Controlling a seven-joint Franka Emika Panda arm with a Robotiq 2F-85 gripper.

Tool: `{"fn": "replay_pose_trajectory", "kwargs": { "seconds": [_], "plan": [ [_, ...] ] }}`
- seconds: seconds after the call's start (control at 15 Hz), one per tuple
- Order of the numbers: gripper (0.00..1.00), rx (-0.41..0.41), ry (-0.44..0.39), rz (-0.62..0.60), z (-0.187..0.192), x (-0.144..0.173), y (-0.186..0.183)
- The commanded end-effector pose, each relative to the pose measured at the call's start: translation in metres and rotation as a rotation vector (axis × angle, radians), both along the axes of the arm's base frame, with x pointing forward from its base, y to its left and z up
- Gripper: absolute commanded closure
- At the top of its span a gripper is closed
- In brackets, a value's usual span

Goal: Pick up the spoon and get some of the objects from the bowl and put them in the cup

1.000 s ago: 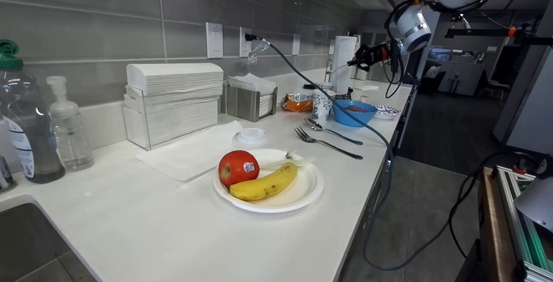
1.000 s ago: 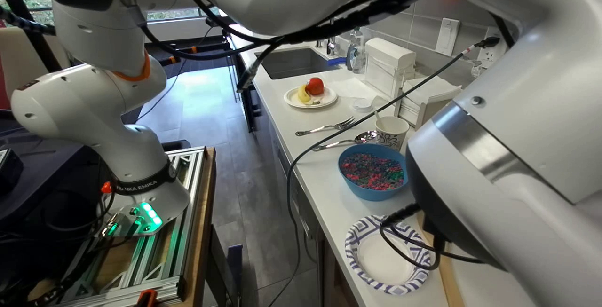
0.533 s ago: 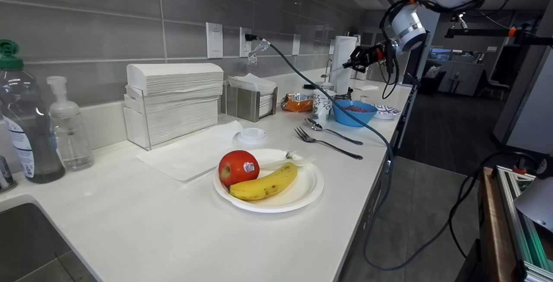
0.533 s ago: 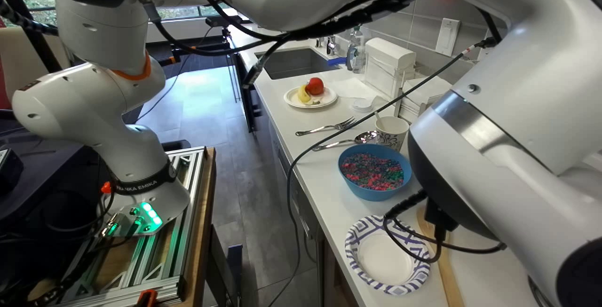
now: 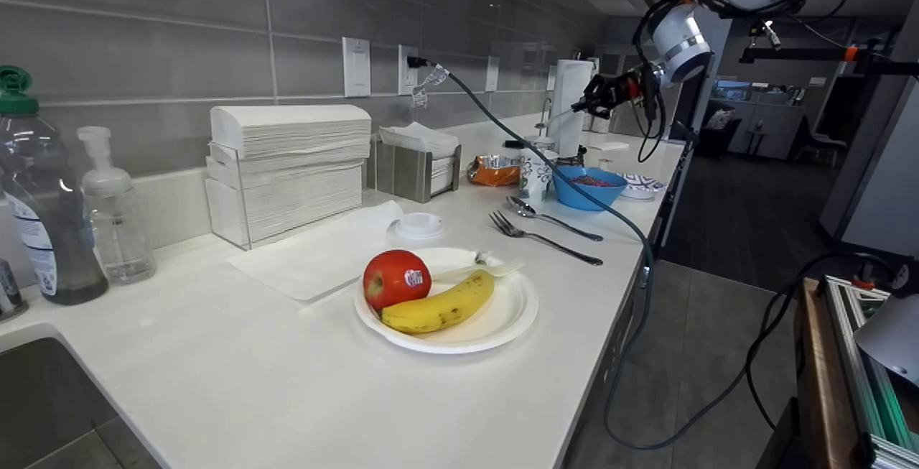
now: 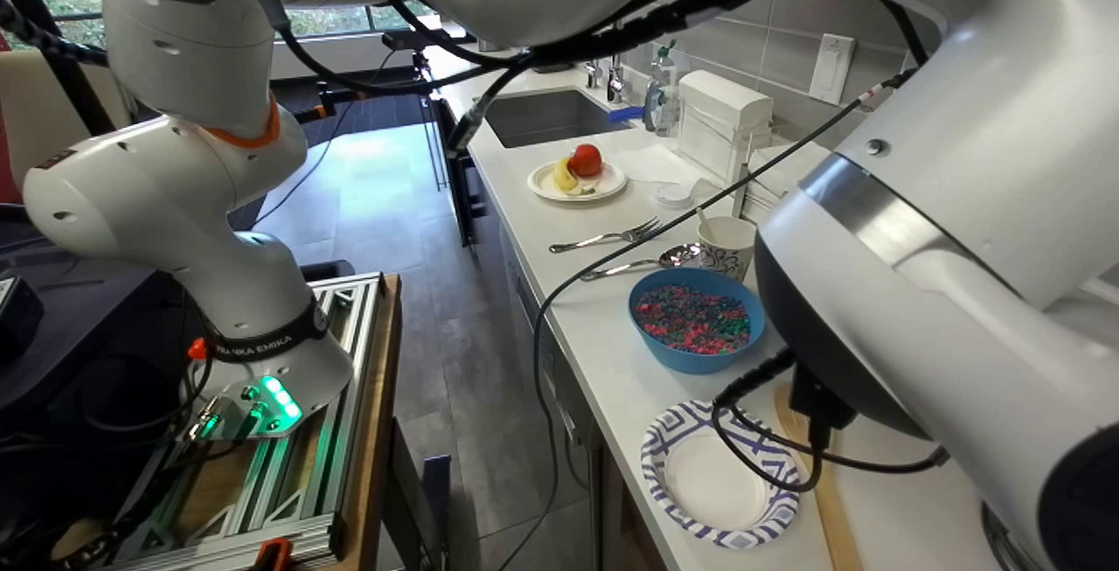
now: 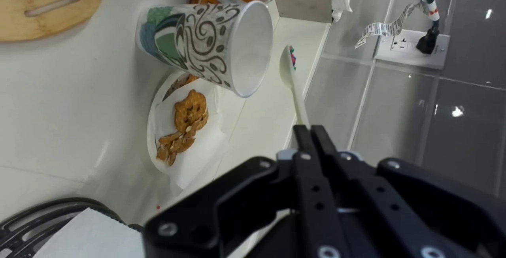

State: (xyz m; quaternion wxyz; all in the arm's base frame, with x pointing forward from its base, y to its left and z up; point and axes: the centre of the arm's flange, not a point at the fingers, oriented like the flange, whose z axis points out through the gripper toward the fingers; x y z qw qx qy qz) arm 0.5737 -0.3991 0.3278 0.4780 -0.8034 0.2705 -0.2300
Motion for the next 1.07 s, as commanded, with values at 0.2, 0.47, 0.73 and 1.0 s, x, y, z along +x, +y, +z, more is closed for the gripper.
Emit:
{"fn": "replay_pose_trajectory", "kwargs": {
  "seconds": [0.2, 0.47, 0.73, 1.0],
  "plan": [
    [0.99, -0.024, 0.059, -0.011, 0.01, -0.016, 0.015],
    [0.99, -0.062, 0.08, -0.009, 0.018, -0.018, 0.02],
    [0.99, -0.113, 0.092, -0.027, 0.027, -0.018, 0.021],
    [0.99, -0.161, 0.108, -0.037, 0.034, -0.015, 0.026]
  ]
}}
